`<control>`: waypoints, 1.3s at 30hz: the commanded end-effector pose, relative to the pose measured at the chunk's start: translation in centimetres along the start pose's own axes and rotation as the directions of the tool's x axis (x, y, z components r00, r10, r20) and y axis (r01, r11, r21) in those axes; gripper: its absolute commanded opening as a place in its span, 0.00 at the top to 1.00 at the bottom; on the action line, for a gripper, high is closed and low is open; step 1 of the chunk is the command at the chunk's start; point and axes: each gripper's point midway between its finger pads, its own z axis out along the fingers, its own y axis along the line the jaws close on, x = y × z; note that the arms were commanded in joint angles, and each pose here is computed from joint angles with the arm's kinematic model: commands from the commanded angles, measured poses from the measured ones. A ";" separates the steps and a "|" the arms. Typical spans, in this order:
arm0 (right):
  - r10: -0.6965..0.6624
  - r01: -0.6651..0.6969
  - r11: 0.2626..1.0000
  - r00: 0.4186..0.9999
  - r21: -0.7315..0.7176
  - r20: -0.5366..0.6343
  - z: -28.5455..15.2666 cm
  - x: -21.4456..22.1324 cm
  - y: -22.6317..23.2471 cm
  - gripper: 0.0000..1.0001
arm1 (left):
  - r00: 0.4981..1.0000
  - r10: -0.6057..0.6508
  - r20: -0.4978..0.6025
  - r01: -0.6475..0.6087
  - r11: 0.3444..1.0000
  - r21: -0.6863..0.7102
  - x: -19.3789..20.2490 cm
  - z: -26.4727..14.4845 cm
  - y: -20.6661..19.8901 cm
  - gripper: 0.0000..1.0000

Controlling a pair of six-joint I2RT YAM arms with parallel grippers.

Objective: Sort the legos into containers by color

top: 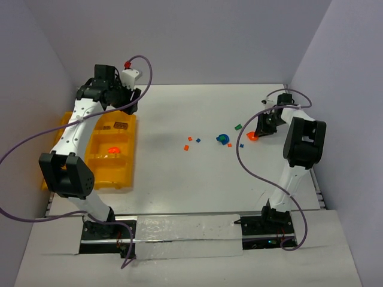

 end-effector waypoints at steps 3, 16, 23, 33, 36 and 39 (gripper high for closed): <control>0.039 -0.038 0.998 0.999 -0.056 0.019 -0.3 -0.9 -0.2 0.92 | 1.000 0.002 0.018 -0.002 1.000 -0.030 -1.2 -0.4 0.4 0.34; -0.175 0.229 0.951 0.953 -0.210 0.246 -7.1 -8.0 11.9 1.00 | 0.974 -0.118 0.193 0.038 0.927 0.374 -6.4 -1.2 -6.3 0.18; -0.359 0.471 0.820 0.866 -0.326 0.348 -7.4 -9.6 27.5 1.00 | 0.940 -0.261 0.219 0.090 0.811 0.578 -9.5 -1.2 -9.8 0.14; -0.462 0.635 0.681 0.759 -0.365 0.459 -8.3 -10.6 37.8 1.00 | 0.925 -0.315 0.212 0.087 0.720 0.689 -10.8 0.9 -14.0 0.16; -0.472 0.656 0.660 0.742 -0.366 0.476 -8.9 -10.5 39.1 1.00 | 0.926 -0.321 0.200 0.091 0.702 0.706 -10.5 1.3 -14.9 0.19; -0.496 0.679 0.644 0.721 -0.352 0.484 -9.0 -10.1 39.8 1.00 | 0.926 -0.320 0.201 0.088 0.698 0.710 -10.5 1.6 -15.2 0.23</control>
